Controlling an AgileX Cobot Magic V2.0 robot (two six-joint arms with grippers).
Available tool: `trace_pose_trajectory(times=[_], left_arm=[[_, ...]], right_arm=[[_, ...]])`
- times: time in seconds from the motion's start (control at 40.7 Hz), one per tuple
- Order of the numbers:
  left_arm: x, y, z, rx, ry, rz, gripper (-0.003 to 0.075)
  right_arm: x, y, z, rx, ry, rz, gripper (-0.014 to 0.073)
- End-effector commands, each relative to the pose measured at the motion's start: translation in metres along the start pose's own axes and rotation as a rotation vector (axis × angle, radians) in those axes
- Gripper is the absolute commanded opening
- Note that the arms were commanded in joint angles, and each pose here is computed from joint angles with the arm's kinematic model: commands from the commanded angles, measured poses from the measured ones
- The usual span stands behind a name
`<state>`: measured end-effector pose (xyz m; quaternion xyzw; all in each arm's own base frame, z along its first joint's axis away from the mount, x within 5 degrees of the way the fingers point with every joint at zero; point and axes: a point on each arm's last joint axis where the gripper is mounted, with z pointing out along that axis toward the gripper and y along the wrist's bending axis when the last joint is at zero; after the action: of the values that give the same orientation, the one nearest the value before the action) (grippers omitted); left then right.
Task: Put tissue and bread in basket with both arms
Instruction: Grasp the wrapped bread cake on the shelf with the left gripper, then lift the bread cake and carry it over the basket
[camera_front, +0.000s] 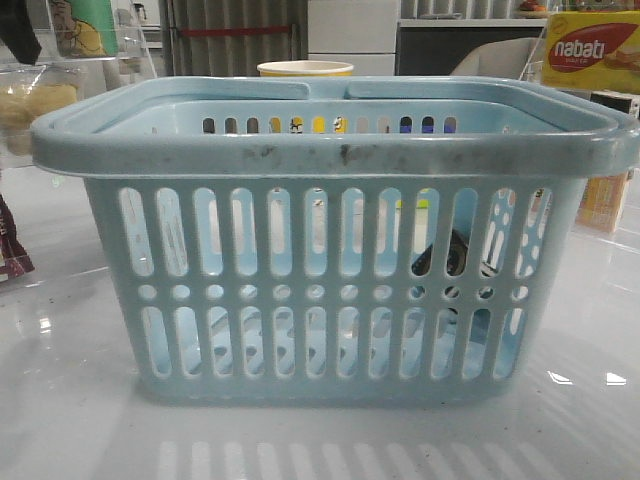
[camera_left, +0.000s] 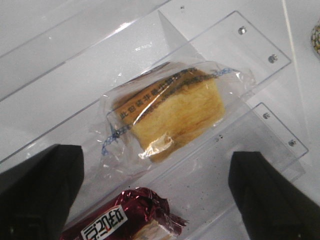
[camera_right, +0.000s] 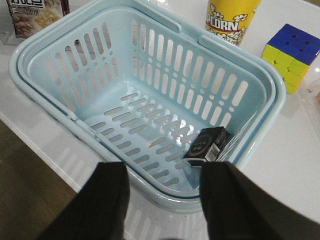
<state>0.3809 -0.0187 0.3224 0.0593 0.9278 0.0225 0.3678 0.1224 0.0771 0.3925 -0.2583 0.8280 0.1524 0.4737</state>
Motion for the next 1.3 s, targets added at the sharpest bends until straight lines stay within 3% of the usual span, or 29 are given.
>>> trace_pose_trajectory(times=[0.0, 0.196, 0.368, 0.589, 1.006, 1.08, 1.276], left_arm=[[-0.020, 0.001, -0.012, -0.013, -0.119, 0.005, 0.0636], [-0.017, 0.012, 0.007, -0.040, -0.092, -0.016, 0.0636], [-0.022, 0.023, 0.007, -0.047, -0.159, -0.061, 0.0636], [-0.026, 0.020, 0.006, -0.002, -0.206, -0.128, 0.0636], [-0.016, 0.018, 0.032, 0.014, -0.120, -0.144, 0.0631], [-0.016, 0.018, 0.032, 0.014, -0.120, -0.144, 0.0590], [-0.016, 0.018, 0.027, 0.014, -0.116, -0.144, 0.0365]], right_arm=[[-0.012, -0.001, -0.006, 0.016, -0.091, -0.019, 0.0436], [-0.012, -0.001, -0.006, 0.016, -0.091, -0.019, 0.0436], [-0.012, -0.001, -0.006, 0.016, -0.091, -0.019, 0.0436], [-0.012, -0.001, -0.006, 0.016, -0.091, -0.019, 0.0436], [-0.012, -0.001, -0.006, 0.016, -0.091, -0.019, 0.0436], [-0.012, -0.001, -0.006, 0.016, -0.091, -0.019, 0.0436], [-0.012, -0.001, -0.006, 0.016, -0.091, -0.019, 0.0436]])
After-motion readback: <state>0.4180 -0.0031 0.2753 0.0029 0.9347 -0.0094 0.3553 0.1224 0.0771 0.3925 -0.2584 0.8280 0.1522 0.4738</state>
